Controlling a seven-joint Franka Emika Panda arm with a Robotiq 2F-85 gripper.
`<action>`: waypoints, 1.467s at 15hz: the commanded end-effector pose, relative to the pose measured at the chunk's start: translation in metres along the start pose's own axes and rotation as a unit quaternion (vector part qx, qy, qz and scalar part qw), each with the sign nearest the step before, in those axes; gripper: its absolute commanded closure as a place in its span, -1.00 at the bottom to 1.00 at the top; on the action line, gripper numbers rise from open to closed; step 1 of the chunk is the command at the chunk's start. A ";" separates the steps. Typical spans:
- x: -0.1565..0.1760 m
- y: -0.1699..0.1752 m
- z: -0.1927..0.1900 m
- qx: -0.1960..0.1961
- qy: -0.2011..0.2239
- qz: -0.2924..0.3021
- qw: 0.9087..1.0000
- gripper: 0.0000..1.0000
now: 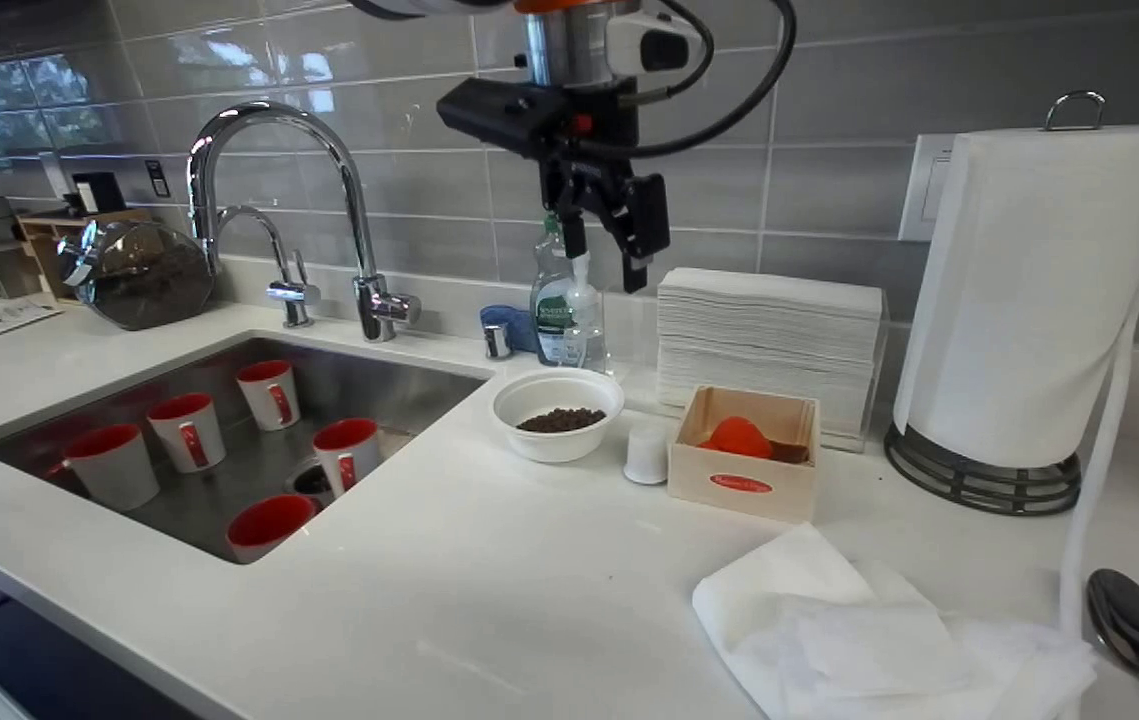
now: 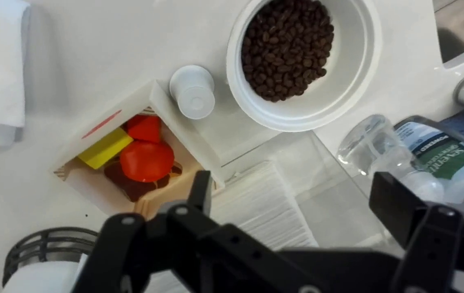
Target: Pick up the white cup from the counter and put it in the box
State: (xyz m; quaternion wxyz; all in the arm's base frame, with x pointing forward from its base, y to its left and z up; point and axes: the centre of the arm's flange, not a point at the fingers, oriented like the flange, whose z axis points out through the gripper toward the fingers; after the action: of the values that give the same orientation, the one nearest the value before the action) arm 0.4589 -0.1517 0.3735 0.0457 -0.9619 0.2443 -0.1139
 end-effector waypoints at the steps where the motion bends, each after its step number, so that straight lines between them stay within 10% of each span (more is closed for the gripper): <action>1: 0.001 -0.005 0.027 -0.021 0.000 0.098 0.995 -1.00; 8: 0.001 0.013 0.055 -0.051 -0.015 0.284 0.957 -1.00; 17: 0.003 0.030 0.107 -0.069 -0.004 0.490 0.869 -1.00; 22: 0.010 0.030 0.128 -0.081 -0.013 0.485 0.871 -1.00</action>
State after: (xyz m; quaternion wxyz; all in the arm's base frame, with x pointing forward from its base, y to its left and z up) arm 0.4698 -0.1780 0.2550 0.0267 -0.7249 0.6867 -0.0469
